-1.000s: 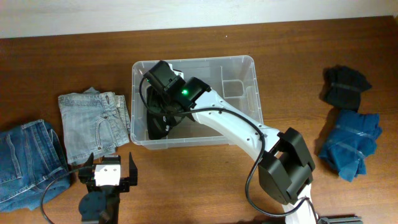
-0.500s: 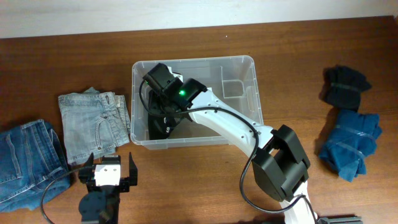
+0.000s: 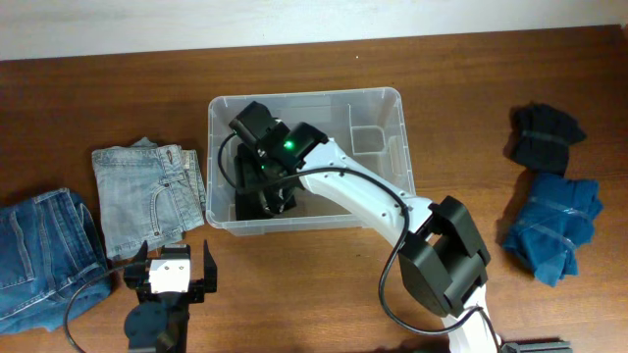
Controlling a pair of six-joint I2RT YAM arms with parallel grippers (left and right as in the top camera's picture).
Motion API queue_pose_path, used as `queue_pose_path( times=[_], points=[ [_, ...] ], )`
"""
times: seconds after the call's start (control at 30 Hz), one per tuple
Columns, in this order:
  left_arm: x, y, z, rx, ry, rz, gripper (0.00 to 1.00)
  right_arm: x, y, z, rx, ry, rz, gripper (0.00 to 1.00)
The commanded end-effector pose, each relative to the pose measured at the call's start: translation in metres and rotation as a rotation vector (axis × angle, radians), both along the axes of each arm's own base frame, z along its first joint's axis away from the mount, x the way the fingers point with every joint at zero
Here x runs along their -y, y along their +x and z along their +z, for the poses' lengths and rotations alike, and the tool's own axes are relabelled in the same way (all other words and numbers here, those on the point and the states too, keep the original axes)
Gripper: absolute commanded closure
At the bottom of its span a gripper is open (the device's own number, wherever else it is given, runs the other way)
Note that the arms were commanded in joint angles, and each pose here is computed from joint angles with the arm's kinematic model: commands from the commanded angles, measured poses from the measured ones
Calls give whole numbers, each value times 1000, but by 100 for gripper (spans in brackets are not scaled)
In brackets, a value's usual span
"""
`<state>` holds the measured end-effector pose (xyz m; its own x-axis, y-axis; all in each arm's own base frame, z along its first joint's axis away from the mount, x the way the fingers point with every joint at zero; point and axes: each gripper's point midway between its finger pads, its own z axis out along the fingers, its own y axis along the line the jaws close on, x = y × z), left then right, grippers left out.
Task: Pack container
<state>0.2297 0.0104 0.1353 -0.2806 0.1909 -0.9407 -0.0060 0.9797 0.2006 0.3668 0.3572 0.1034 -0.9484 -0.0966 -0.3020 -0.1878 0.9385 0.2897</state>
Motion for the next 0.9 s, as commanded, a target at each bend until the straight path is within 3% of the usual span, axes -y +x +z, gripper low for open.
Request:
queue_pose_path(
  times=[0.0,0.23,0.43,0.47,0.5,0.53,0.6,0.63,0.87],
  points=[
    [1,0,-1,1,13,-9,1,8,11,4,47,-24,84,11],
    [1,0,-1,1,13,-9,1,41,27,32,81,-25,60,10],
    [1,0,-1,1,13,-9,1,79,32,27,19,-73,-6,13],
    [1,0,-1,1,13,-9,1,84,33,25,8,-82,-15,17],
    [1,0,-1,1,13,-9,1,90,34,24,-1,-87,-27,31],
    [1,0,-1,1,13,-9,1,95,36,23,-5,-92,-36,55],
    [1,0,-1,1,13,-9,1,103,39,18,-7,-118,-58,89],
    [1,0,-1,1,13,-9,1,105,40,16,-10,-128,-67,96],
    [1,0,-1,1,13,-9,1,104,36,-12,-64,-164,-60,96]
  ],
)
